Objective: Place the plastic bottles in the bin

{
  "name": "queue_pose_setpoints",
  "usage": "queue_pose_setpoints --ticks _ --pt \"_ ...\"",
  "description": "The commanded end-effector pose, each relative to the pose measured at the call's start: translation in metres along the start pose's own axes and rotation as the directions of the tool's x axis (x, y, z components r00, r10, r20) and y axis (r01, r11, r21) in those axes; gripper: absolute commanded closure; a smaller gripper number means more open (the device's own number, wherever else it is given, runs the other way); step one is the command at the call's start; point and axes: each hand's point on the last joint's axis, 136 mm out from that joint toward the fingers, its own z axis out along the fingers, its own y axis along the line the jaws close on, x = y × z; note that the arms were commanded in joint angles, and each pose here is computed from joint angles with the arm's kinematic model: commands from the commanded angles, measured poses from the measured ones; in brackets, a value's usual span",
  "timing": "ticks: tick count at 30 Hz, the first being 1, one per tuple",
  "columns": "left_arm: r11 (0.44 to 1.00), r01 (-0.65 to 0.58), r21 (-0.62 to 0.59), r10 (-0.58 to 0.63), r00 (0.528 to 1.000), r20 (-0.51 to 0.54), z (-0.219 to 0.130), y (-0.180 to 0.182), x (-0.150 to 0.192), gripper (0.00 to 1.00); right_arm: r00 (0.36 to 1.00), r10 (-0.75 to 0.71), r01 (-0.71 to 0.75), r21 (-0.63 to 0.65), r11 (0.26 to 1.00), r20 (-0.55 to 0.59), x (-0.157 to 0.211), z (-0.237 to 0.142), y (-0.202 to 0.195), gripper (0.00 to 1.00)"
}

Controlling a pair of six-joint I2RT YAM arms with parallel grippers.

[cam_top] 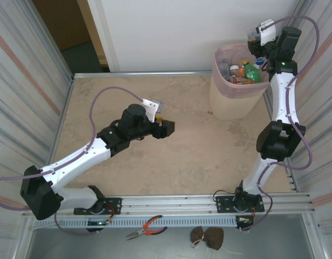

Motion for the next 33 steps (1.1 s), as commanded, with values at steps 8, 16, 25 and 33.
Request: queue_pose_setpoints --ticks 8,16,25,33 --pt "0.999 0.025 -0.027 -0.025 1.000 0.011 -0.001 0.002 -0.013 0.28 0.983 -0.088 0.104 -0.100 0.990 0.160 0.018 0.036 -0.006 0.49" --pt "0.999 0.039 -0.023 -0.039 0.999 0.001 0.005 0.001 -0.013 0.28 0.982 -0.038 0.074 -0.193 0.978 0.183 0.019 0.038 0.012 0.40" --pt "0.999 0.040 -0.002 -0.040 0.999 -0.002 0.003 -0.002 -0.012 0.28 0.950 0.014 0.067 -0.246 0.967 0.313 -0.037 -0.006 0.023 0.24" --pt "0.999 0.040 -0.009 -0.040 0.999 0.003 -0.001 0.000 -0.009 0.28 0.922 0.148 -0.024 -0.330 0.944 0.358 -0.057 -0.022 0.028 0.24"
